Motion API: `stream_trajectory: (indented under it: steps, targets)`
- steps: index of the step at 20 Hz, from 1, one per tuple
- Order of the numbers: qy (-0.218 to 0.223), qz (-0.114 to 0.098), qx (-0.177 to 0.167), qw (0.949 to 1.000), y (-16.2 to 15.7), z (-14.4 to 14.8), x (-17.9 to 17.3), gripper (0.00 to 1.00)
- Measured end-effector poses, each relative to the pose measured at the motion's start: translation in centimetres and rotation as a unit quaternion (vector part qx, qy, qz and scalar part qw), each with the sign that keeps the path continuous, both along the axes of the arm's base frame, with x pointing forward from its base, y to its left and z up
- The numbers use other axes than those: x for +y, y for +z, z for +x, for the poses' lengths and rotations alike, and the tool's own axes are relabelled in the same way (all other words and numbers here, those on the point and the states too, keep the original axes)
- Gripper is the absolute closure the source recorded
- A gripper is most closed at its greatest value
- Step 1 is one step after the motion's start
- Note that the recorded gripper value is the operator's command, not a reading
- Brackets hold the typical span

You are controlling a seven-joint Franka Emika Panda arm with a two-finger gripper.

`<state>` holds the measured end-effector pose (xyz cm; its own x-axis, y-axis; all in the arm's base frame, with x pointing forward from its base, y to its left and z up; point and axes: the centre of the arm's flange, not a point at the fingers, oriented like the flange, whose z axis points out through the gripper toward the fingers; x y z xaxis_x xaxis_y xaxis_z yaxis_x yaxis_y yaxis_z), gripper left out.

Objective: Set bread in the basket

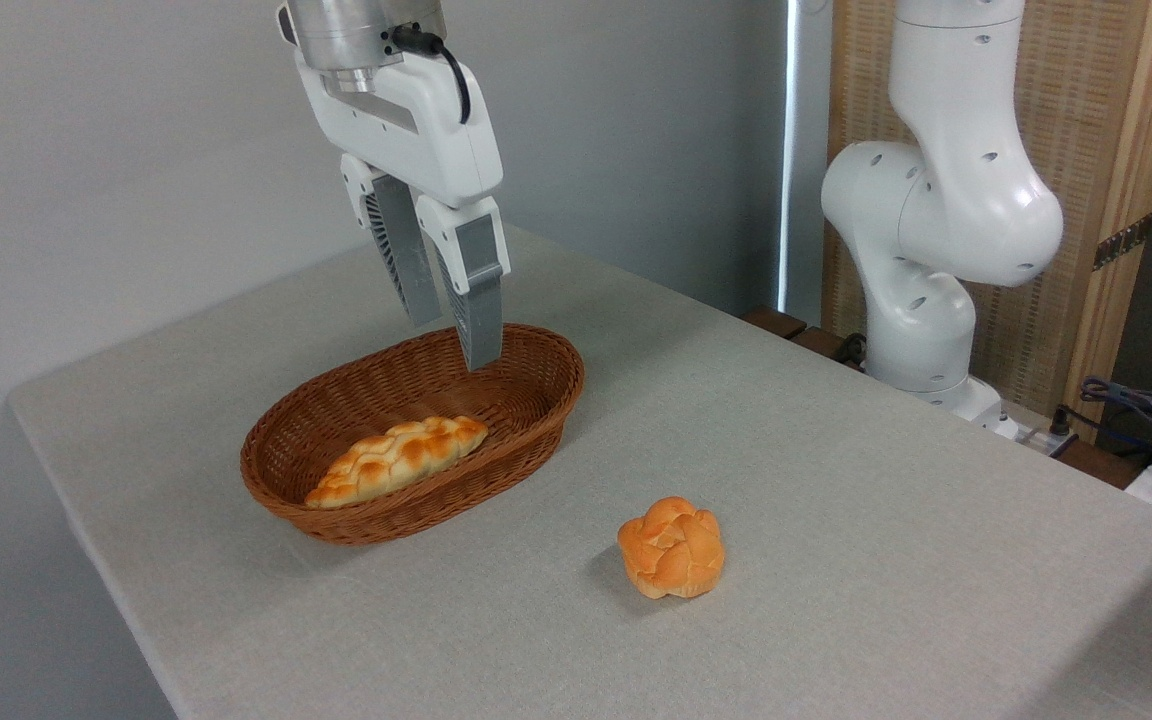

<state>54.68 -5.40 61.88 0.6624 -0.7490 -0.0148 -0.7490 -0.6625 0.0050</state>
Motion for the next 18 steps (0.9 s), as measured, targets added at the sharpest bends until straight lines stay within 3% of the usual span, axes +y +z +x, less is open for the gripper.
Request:
stream_trajectory:
  steps: [18]
  targets:
    - [-0.011,-0.002,-0.006,0.9999,-0.3,0.1,-1.2,0.00]
